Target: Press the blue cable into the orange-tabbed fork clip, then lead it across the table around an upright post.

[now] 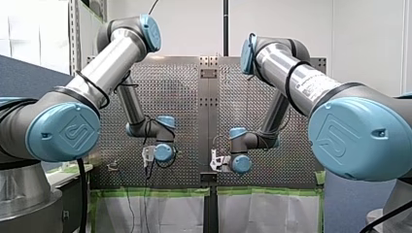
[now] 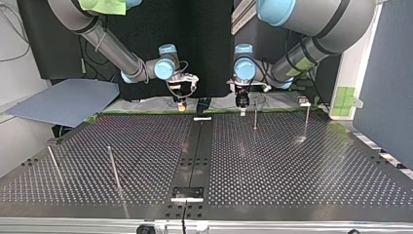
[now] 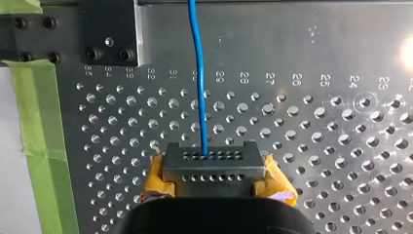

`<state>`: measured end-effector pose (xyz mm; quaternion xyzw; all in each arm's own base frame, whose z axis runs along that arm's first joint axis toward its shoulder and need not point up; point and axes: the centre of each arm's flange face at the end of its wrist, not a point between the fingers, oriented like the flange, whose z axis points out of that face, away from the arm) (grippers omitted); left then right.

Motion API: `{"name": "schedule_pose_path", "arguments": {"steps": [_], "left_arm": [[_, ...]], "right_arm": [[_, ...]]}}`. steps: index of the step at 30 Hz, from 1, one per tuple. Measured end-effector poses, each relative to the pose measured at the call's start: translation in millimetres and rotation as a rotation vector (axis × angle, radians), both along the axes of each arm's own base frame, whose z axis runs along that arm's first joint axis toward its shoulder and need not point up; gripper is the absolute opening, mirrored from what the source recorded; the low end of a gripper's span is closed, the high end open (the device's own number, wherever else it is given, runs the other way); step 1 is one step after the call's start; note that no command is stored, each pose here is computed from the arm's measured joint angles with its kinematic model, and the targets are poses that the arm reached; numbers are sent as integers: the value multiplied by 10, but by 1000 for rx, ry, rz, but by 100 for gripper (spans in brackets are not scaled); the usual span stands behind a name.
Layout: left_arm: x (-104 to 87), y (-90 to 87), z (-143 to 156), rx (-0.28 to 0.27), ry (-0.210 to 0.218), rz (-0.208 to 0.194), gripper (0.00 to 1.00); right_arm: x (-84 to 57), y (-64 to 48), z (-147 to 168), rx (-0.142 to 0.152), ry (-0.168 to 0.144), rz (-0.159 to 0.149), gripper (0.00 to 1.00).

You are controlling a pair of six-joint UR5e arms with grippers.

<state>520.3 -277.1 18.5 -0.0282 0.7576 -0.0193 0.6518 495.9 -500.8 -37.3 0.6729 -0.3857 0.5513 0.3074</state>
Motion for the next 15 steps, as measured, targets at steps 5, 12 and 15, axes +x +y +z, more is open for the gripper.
{"name": "schedule_pose_path", "arguments": {"steps": [5, 12, 15], "left_arm": [[29, -64, -171, -6, 26, -9, 100], [177, -129, -199, -21, 42, -5, 100], [213, -118, -182, -23, 54, 1, 100]], "right_arm": [[1, 5, -6, 2, 1, 2, 0], [-13, -7, -11, 3, 1, 1, 0], [-18, -11, -11, 3, 2, 1, 0]]}}
